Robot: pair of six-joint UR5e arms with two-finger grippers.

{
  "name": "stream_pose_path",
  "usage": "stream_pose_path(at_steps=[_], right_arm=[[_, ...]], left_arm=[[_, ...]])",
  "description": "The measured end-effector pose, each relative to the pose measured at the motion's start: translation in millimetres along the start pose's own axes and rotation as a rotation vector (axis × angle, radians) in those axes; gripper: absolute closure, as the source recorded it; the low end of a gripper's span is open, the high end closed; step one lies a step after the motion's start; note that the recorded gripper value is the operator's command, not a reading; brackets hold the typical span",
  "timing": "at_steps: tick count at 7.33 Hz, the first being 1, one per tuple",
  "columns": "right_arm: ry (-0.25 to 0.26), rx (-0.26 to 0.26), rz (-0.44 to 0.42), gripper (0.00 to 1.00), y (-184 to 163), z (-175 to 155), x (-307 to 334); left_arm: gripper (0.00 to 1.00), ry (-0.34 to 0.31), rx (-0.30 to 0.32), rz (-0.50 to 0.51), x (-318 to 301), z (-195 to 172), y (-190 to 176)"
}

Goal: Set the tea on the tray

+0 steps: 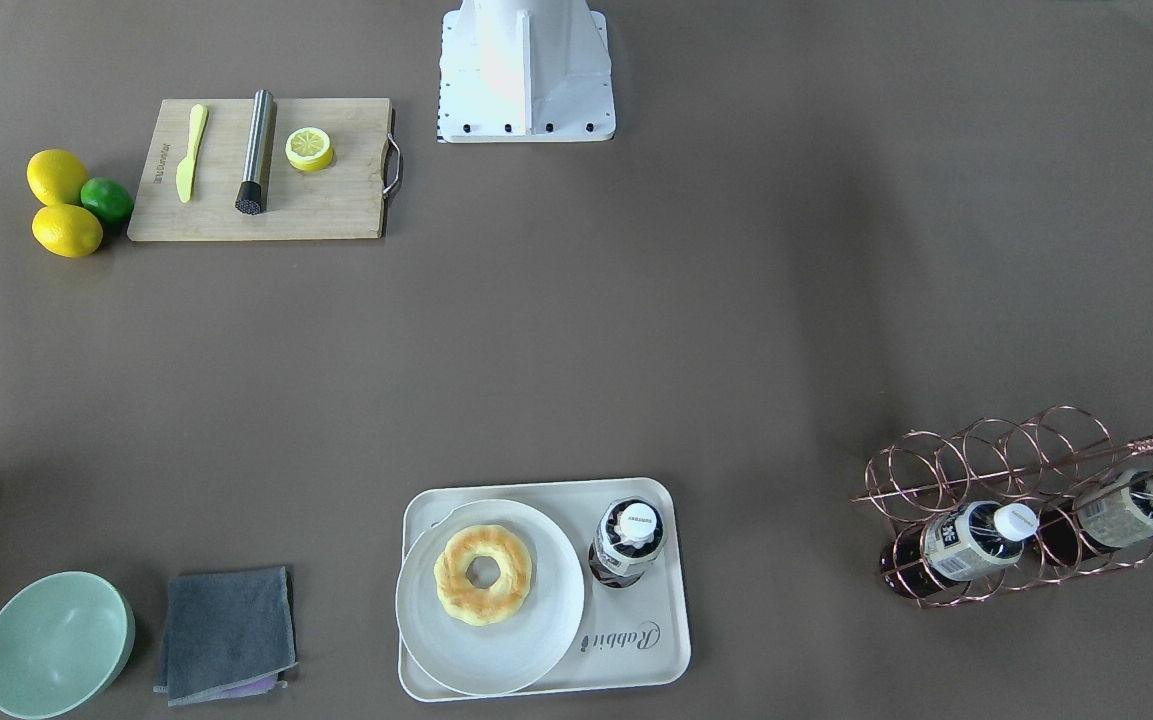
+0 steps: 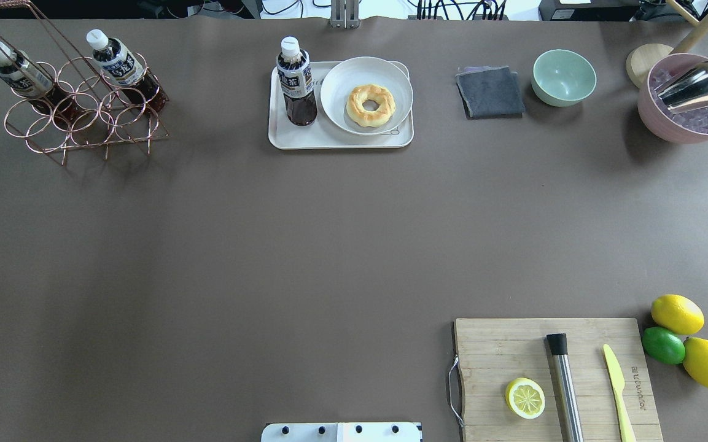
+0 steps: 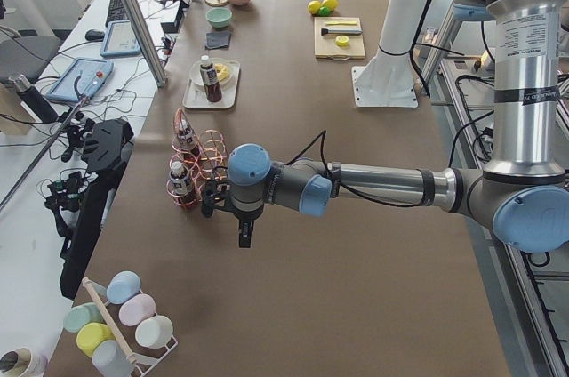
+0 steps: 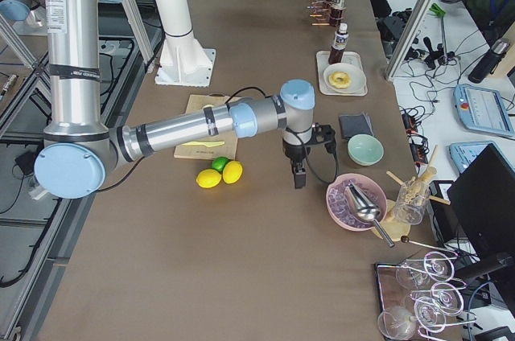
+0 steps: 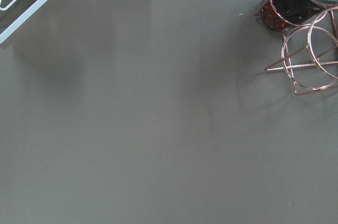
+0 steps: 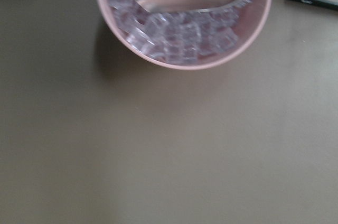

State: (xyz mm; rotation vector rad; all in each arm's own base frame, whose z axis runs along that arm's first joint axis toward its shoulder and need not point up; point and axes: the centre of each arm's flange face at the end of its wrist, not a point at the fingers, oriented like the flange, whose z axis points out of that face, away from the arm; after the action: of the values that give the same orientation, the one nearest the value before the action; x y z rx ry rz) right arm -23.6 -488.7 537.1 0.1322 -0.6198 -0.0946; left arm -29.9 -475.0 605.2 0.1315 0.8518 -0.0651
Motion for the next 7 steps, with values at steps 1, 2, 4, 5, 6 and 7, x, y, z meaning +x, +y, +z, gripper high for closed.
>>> stream_pose_path(at_steps=[1, 2, 4, 5, 6, 7], right_arm=[[0.015, -0.055, 0.008, 0.00, 21.9, 12.6, 52.2], [0.016, -0.084, 0.046, 0.00, 40.9, 17.4, 88.2], [0.003, -0.103, 0.101, 0.00, 59.2, 20.9, 116.1], [0.000, -0.106, 0.112, 0.00, 61.2, 22.4, 119.6], [-0.001, -0.109, 0.116, 0.00, 62.3, 23.3, 121.1], [-0.001, -0.110, 0.117, 0.00, 63.0, 23.9, 121.7]], left_arm=[[0.01, -0.002, 0.001, 0.004, -0.4, 0.1, 0.5], [0.01, -0.004, 0.001, 0.028, -2.0, 0.8, 2.2], [0.01, -0.012, -0.022, 0.073, -17.1, 8.8, 20.4], [0.01, -0.015, -0.032, 0.076, -21.8, 11.6, 26.5], [0.01, -0.017, -0.041, 0.074, -25.7, 14.5, 31.3], [0.01, -0.021, -0.062, 0.056, -35.6, 21.1, 44.4]])
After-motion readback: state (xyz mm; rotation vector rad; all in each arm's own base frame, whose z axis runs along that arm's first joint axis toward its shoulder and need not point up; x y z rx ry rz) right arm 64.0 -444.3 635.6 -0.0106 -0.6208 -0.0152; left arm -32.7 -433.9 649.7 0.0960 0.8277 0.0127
